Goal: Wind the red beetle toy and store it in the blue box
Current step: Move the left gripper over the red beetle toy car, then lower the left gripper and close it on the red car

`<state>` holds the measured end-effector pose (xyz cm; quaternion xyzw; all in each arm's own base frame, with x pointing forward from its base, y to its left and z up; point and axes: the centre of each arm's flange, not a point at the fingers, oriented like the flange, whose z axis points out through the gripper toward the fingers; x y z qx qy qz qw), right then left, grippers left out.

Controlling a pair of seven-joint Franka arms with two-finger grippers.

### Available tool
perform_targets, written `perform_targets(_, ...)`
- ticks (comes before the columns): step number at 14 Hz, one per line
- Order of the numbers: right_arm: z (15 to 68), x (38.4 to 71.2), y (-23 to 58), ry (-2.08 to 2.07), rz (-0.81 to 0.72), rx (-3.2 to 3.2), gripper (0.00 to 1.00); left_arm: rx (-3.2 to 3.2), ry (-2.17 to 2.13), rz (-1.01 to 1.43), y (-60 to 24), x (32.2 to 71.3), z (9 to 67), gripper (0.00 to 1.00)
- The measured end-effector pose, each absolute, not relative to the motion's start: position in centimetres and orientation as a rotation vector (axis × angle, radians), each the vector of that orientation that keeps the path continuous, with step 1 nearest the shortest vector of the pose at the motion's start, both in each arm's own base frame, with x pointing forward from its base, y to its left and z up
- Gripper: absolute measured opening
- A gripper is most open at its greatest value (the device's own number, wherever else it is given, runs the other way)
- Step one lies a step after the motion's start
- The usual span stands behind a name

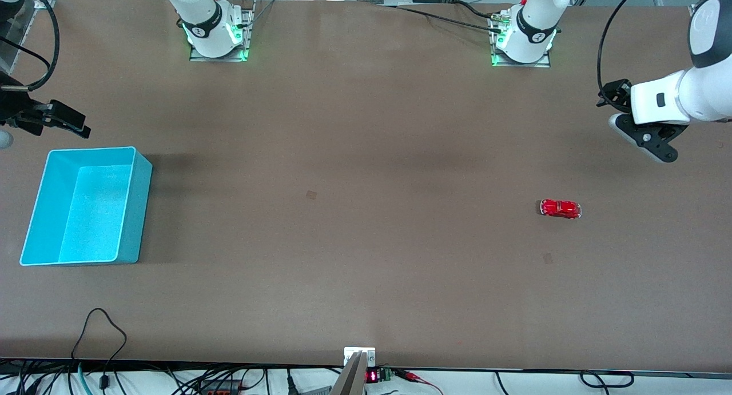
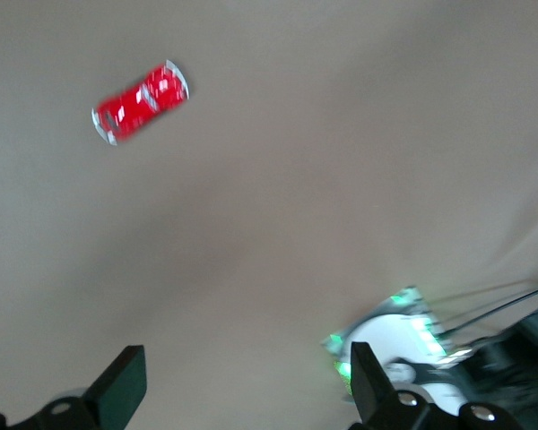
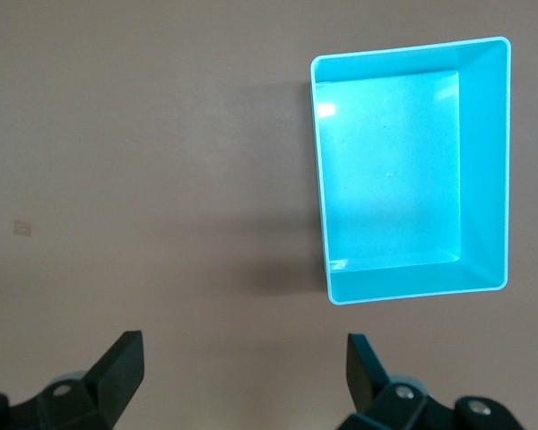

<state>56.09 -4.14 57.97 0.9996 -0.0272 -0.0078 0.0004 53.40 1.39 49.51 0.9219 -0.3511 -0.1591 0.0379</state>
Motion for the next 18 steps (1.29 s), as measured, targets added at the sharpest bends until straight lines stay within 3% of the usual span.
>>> perform_targets(6,57.9,56.1,-4.1,-0.084,-0.026,3.14,1.0,2.698,-1.48,-0.311,2.1,54.3,39.1,1.0)
perform_targets(14,57.5,56.3,-4.0,-0.083,-0.04,3.139,1.0,2.404,-2.055,-0.065,3.4,59.0,26.7,1.0)
perform_targets(18,57.2,56.4,-4.1,-0.083,-0.045,3.139,1.0,2.305,-2.178,-0.094,3.3,59.2,23.3,1.0)
